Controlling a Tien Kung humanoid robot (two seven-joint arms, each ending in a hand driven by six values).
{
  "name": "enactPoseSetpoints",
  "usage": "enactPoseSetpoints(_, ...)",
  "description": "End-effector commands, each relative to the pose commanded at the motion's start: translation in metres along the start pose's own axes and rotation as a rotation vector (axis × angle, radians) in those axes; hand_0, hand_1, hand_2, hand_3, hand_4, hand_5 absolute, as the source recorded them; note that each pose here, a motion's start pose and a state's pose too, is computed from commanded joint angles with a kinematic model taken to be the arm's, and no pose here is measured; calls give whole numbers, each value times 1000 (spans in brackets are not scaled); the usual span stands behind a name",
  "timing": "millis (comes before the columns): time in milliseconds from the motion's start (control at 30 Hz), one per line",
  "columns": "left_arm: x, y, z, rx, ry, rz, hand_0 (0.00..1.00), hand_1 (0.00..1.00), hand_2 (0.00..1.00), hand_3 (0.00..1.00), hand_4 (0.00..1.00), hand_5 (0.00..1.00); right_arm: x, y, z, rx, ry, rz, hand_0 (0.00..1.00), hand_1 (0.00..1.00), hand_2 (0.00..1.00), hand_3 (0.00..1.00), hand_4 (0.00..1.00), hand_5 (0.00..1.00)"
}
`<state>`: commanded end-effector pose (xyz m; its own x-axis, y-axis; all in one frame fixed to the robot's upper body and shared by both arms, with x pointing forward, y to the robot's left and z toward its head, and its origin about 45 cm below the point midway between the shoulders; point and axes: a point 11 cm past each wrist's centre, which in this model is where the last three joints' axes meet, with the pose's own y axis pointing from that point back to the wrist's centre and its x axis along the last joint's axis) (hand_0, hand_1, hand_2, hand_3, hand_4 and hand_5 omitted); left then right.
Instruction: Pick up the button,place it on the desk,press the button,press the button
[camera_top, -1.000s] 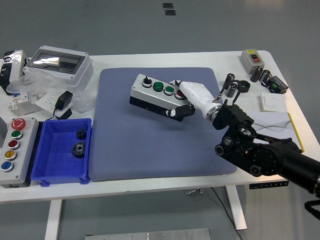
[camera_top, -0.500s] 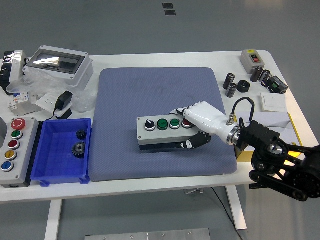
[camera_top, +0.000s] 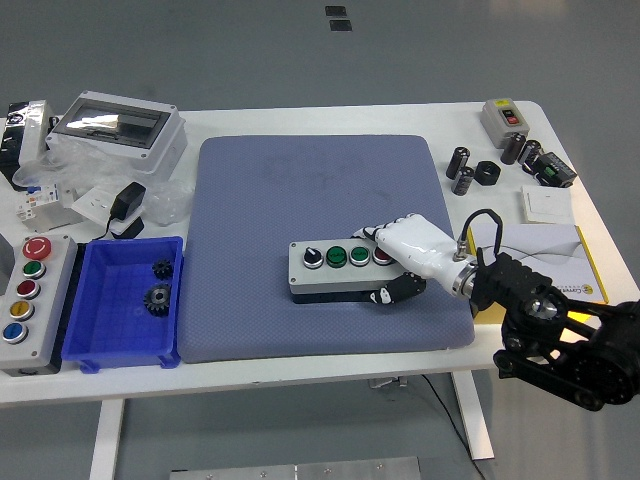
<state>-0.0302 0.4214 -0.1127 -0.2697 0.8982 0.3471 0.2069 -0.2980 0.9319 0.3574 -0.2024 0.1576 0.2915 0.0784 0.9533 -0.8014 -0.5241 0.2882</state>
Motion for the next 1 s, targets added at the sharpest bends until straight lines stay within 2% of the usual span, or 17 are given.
enactPoseSetpoints(167, 1, 0, 1, -1, 0, 1, 641, 559, 621, 583, 632, 196, -2, 1, 1, -11, -19, -20, 632, 632, 619, 584, 148, 86)
enactPoseSetpoints(200, 0, 0, 1, -1, -1, 1, 641, 559, 621, 583, 632, 197, -3, 1, 2, -14, -23, -24, 672, 680, 671, 651, 161, 81)
enactPoseSetpoints(367, 1, 0, 0, -1, -1, 1, 641, 559, 621, 583, 632, 197, -3, 3, 3, -21, -38, -32, 672, 680, 671, 651, 161, 81)
enactPoseSetpoints(400, 1, 0, 0, 0, -1, 1, 641, 559, 621, 583, 633, 196, -3, 3, 3, -22, -43, -34, 798, 813, 814, 873, 326, 2)
enactPoseSetpoints(567, 1, 0, -1, 1, 0, 1, 641, 559, 621, 583, 633, 196, -5, 6, 4, -26, -84, -53, 798, 813, 814, 873, 326, 2)
enactPoseSetpoints(600, 1, 0, -1, 2, 0, 1, 642, 558, 621, 582, 632, 197, -5, 7, 4, -27, -98, -59, 835, 827, 837, 895, 368, 2)
enactPoseSetpoints(767, 1, 0, -2, 3, 0, 0, 642, 558, 621, 582, 632, 197, -2, 9, 5, -29, -155, -75, 835, 827, 837, 895, 368, 2)
enactPoseSetpoints(800, 0, 0, -2, 3, 0, 0, 641, 559, 621, 582, 632, 196, -1, 9, 6, -29, -161, -75, 836, 833, 842, 902, 408, 10)
enactPoseSetpoints(1000, 0, 0, -1, 2, -1, 0, 641, 559, 621, 582, 631, 195, 1, 9, 6, -26, -174, -82, 830, 834, 843, 906, 426, 19)
